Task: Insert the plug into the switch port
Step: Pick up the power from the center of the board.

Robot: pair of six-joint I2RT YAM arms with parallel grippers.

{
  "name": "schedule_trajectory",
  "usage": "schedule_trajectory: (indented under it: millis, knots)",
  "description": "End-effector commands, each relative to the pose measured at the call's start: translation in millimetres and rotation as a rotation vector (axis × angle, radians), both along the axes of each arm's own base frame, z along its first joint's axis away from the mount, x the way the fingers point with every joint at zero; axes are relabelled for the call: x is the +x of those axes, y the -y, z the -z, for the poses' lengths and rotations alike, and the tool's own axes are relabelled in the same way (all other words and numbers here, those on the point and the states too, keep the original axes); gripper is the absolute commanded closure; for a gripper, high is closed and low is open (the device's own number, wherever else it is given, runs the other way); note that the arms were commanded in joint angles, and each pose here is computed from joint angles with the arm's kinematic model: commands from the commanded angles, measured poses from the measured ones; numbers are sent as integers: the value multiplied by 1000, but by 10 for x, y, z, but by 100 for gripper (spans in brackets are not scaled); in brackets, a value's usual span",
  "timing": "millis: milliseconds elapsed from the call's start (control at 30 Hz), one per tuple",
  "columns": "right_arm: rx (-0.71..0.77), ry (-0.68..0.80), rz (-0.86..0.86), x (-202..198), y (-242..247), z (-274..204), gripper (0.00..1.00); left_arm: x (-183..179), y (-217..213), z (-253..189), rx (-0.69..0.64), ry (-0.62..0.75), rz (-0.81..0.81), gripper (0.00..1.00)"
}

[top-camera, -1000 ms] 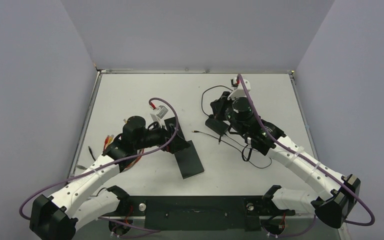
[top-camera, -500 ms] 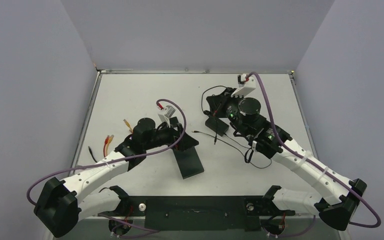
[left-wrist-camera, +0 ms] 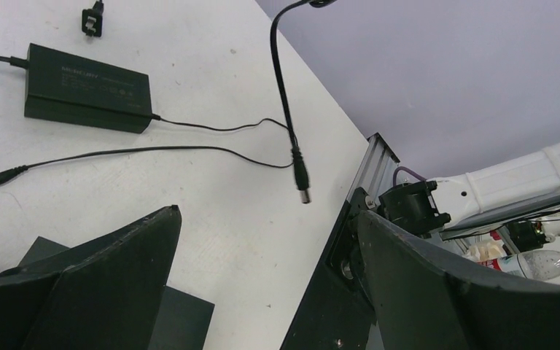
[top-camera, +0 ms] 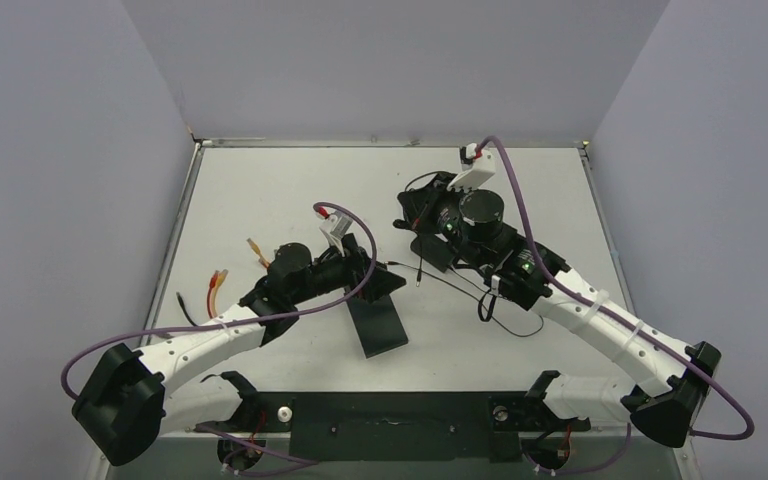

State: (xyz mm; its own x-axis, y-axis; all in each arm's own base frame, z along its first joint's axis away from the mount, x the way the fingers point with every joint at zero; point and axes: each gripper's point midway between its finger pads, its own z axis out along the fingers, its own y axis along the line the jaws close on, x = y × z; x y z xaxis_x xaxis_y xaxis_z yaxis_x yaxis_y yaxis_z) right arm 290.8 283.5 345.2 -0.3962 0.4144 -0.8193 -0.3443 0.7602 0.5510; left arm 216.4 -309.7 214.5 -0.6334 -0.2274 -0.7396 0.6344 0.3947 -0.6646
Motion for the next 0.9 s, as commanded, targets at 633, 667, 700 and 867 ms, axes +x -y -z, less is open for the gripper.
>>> schedule_trajectory:
  millis: [633, 667, 700, 867]
  knots:
    - [116, 90, -11, -107, -259, -652, 100, -19, 158, -307, -118, 137, 44, 15]
    - [121, 93, -10, -110, -259, -669, 100, -26, 167, -310, -120, 137, 48, 16]
    - [122, 93, -8, -113, -264, -673, 100, -26, 176, -301, -119, 136, 51, 17]
    - [137, 104, -2, -127, -273, -730, 100, -44, 196, -313, -125, 135, 65, 25]
